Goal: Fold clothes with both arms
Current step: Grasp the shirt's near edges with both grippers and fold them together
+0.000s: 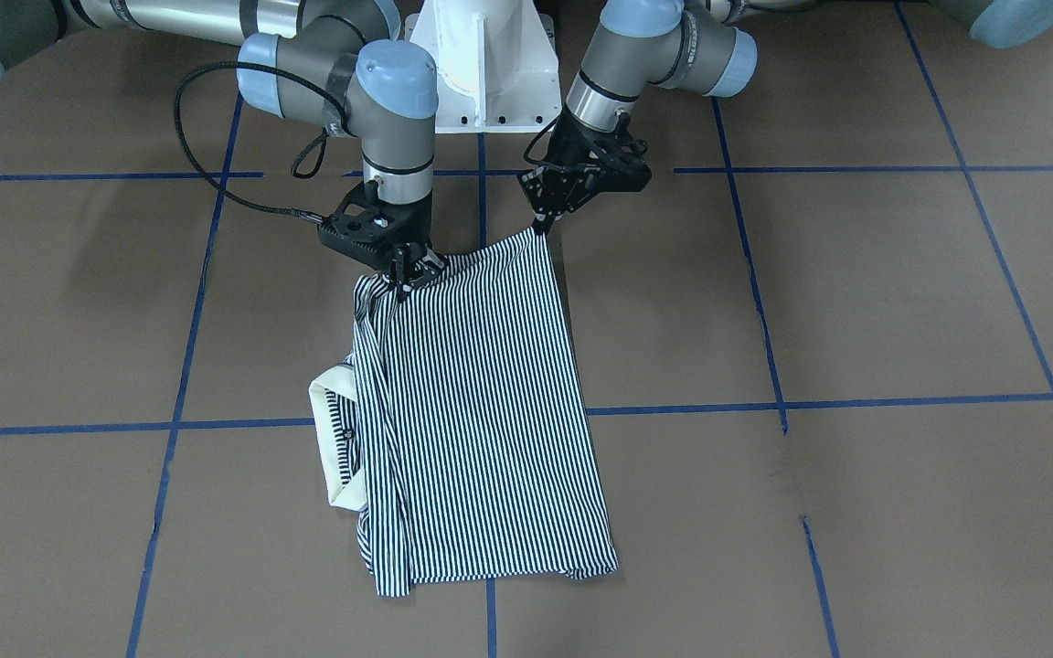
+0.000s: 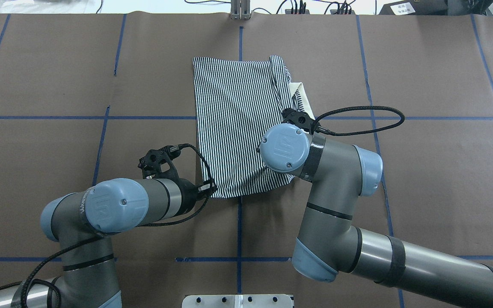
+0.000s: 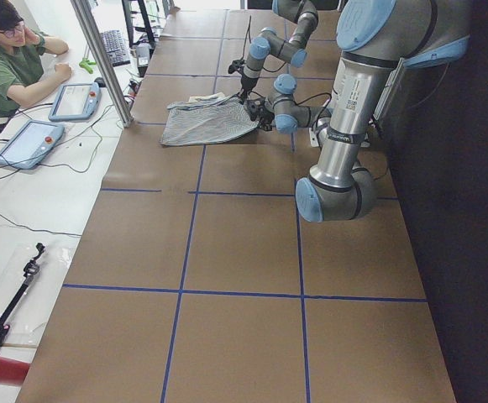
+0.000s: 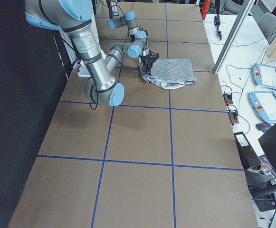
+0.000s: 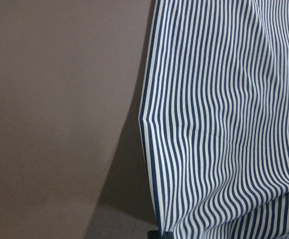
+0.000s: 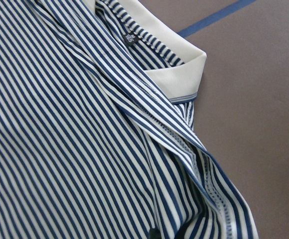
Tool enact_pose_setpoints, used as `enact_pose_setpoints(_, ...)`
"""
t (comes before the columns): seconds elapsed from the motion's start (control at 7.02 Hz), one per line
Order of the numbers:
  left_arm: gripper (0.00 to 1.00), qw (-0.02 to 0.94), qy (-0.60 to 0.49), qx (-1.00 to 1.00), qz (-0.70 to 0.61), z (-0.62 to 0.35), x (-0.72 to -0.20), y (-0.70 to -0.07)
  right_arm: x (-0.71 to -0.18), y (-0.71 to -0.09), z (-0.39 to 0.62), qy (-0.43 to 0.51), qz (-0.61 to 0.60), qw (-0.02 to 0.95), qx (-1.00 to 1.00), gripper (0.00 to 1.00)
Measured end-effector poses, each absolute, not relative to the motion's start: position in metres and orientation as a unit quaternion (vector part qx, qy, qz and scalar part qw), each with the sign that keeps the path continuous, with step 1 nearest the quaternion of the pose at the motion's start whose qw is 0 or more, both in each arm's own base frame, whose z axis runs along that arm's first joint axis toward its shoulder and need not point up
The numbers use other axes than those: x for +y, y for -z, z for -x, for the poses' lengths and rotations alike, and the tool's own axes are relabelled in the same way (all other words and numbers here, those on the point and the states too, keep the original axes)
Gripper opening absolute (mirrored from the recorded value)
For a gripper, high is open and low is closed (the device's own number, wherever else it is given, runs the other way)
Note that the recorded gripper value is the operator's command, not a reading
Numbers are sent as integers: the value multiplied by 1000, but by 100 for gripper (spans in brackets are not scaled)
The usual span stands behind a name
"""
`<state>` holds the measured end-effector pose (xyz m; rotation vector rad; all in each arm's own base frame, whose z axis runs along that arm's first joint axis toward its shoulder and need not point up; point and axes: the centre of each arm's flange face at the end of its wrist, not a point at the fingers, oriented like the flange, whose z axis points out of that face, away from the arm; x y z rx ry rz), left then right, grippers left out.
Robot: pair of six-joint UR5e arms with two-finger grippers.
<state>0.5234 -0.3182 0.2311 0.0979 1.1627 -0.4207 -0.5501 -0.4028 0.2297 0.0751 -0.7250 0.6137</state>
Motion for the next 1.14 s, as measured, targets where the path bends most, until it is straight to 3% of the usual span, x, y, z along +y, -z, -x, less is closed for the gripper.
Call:
enact_pose_setpoints(0.71,0,833,183,522,-15,-403,-266,-139,-302,-146,484,-285,0,874,-395,0)
enact_pose_setpoints(1.14,0,847,163,504,-37,-420,-287,-132,-317,-151,487,-284,-15,879,-384,0)
